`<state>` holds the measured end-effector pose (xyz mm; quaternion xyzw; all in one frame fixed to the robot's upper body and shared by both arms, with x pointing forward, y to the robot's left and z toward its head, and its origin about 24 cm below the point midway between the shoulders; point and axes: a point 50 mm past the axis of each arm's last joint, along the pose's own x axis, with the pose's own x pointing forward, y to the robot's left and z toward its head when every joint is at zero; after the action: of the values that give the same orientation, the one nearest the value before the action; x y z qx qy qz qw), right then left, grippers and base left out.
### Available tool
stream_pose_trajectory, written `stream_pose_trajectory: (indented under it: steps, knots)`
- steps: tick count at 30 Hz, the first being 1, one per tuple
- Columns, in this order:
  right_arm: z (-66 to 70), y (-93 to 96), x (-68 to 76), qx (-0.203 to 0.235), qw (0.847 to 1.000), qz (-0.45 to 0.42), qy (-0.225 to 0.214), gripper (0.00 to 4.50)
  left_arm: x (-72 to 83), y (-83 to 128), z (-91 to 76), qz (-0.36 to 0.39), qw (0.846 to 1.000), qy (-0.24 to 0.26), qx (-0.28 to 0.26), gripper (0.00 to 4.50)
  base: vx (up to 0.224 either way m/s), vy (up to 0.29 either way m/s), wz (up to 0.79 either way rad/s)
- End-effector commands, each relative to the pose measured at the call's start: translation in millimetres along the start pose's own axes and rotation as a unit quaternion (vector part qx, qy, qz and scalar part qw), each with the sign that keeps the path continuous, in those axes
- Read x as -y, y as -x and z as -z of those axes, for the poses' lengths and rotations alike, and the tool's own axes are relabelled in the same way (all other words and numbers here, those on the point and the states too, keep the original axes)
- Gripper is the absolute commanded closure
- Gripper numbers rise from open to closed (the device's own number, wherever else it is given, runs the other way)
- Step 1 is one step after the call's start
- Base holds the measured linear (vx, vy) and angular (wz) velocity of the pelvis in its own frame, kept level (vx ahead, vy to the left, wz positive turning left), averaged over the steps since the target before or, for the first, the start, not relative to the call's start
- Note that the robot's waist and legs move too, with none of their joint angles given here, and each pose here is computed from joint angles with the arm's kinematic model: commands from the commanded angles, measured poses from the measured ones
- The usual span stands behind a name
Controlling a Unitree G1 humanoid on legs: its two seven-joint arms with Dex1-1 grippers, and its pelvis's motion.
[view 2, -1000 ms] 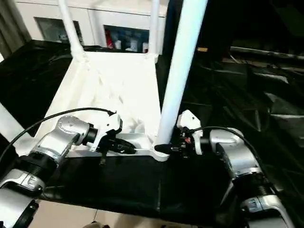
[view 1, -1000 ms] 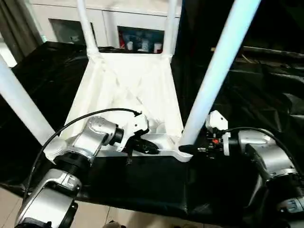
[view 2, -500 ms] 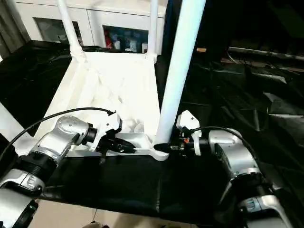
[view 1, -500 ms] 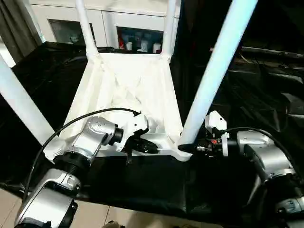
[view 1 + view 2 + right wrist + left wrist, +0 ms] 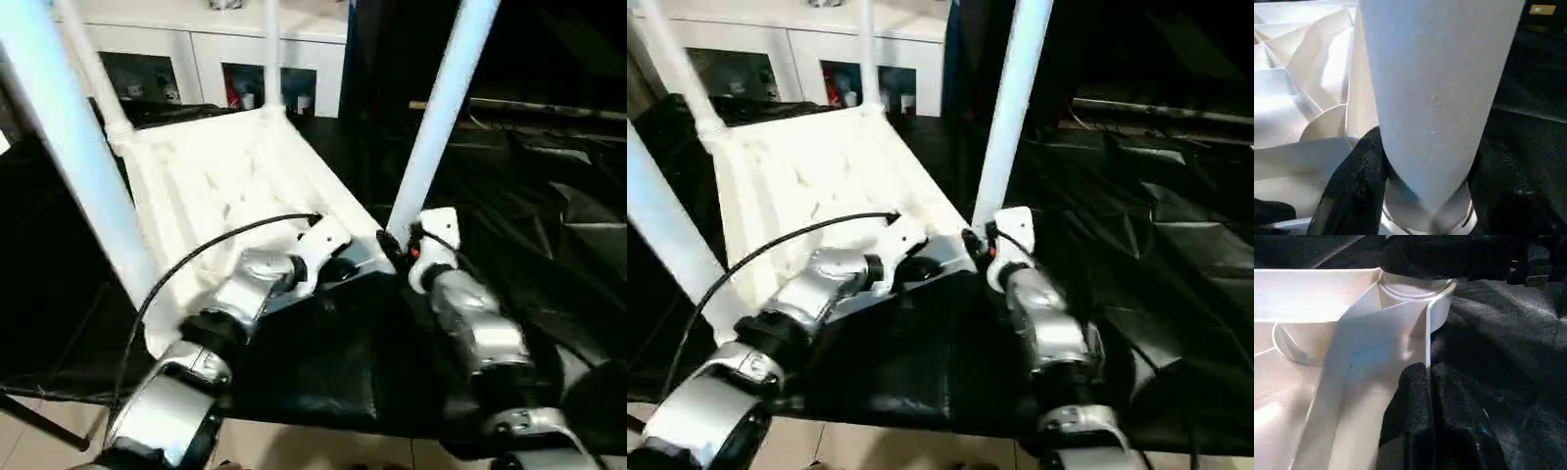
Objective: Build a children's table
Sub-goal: Rotate leg to tighten
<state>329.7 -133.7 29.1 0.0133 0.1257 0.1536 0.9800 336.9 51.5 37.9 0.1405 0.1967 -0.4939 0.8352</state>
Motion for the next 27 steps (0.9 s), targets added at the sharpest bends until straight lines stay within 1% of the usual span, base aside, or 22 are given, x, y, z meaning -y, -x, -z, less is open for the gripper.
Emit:
stream_pose_trajectory:
  steps: [1,2,3,4,6,9,10,11,12,13,14,15,17,18,19,21,27]
  knots:
    - [23.1,-1.1,-23.6,-0.052,0.998,-0.044,-0.003,2.57,16.0,-14,-11.3,0.036,0.999,-0.018,0.014,4.5,0.0,0.0,0.0]
    - [20.5,-0.2,-19.8,-0.046,0.998,-0.053,-0.003,2.22,17.0,-12,-9.3,0.055,0.998,-0.026,0.014,4.5,0.0,0.0,0.0]
    - [20.3,-0.1,-19.5,-0.046,0.997,-0.054,-0.003,2.01,17.1,-12,-9.1,0.057,0.998,-0.027,0.014,4.5,0.0,0.0,0.0]
    - [18.5,0.5,-17.6,-0.043,0.997,-0.062,-0.004,1.85,19.1,-10,-7.8,0.077,0.996,-0.032,0.016,4.5,0.0,0.0,0.0]
    - [14.7,1.9,-14.3,-0.041,0.996,-0.083,0.004,1.82,21.5,-7,-4.0,0.106,0.994,-0.039,0.012,4.5,0.0,0.0,0.0]
    - [8.0,8.1,-9.8,-0.044,0.987,-0.15,0.036,1.48,21.9,1,2.8,0.14,0.989,-0.045,0.005,4.5,0.0,0.0,0.0]
    - [5.9,10.8,-7.9,-0.045,0.983,-0.173,0.046,1.48,21.2,4,4.8,0.149,0.988,-0.047,0.003,4.5,0.058,-0.008,0.05]
    - [2.2,16.0,-3.9,-0.046,0.975,-0.209,0.062,1.48,19.7,9,7.9,0.164,0.985,-0.05,0.0,4.5,0.058,-0.008,0.05]
    - [-1.8,22.8,2.4,-0.047,0.964,-0.246,0.086,1.48,17.4,15,11.4,0.179,0.982,-0.053,-0.004,4.5,0.059,-0.01,0.02]
    - [-3.8,26.8,5.8,-0.049,0.958,-0.266,0.099,1.48,16.2,19,13.3,0.187,0.981,-0.055,-0.006,4.5,0.0,0.0,0.0]
    - [-7.2,33.6,11.7,-0.055,0.946,-0.298,0.114,1.48,15.4,26,16.9,0.213,0.975,-0.061,-0.011,4.5,0.052,-0.016,0.0]
    - [-7.2,33.6,11.7,-0.055,0.946,-0.298,0.114,1.48,15.4,26,16.9,0.213,0.975,-0.061,-0.011,4.5,0.0,0.0,0.0]
    - [-10.6,39.2,15.7,-0.059,0.936,-0.325,0.12,1.48,14.7,33,19.3,0.233,0.97,-0.063,-0.013,4.5,0.0,0.0,0.0]
    - [-12.6,45.2,18.8,-0.07,0.924,-0.353,0.126,1.48,14.2,39,21.3,0.253,0.965,-0.063,-0.017,4.5,0.0,0.0,0.0]
    - [-12.8,46.0,19.2,-0.071,0.923,-0.357,0.126,1.48,14.2,40,21.6,0.256,0.965,-0.063,-0.017,4.5,0.0,0.0,0.0]
    - [-14.6,51.6,22.6,-0.084,0.911,-0.382,0.132,1.48,12.3,47,24.3,0.27,0.96,-0.062,-0.026,4.5,0.0,0.0,0.0]
    - [-20.5,57.6,26.1,-0.095,0.891,-0.425,0.126,1.48,6.0,58,27.1,0.281,0.957,-0.062,-0.037,4.5,0.0,0.0,0.0]
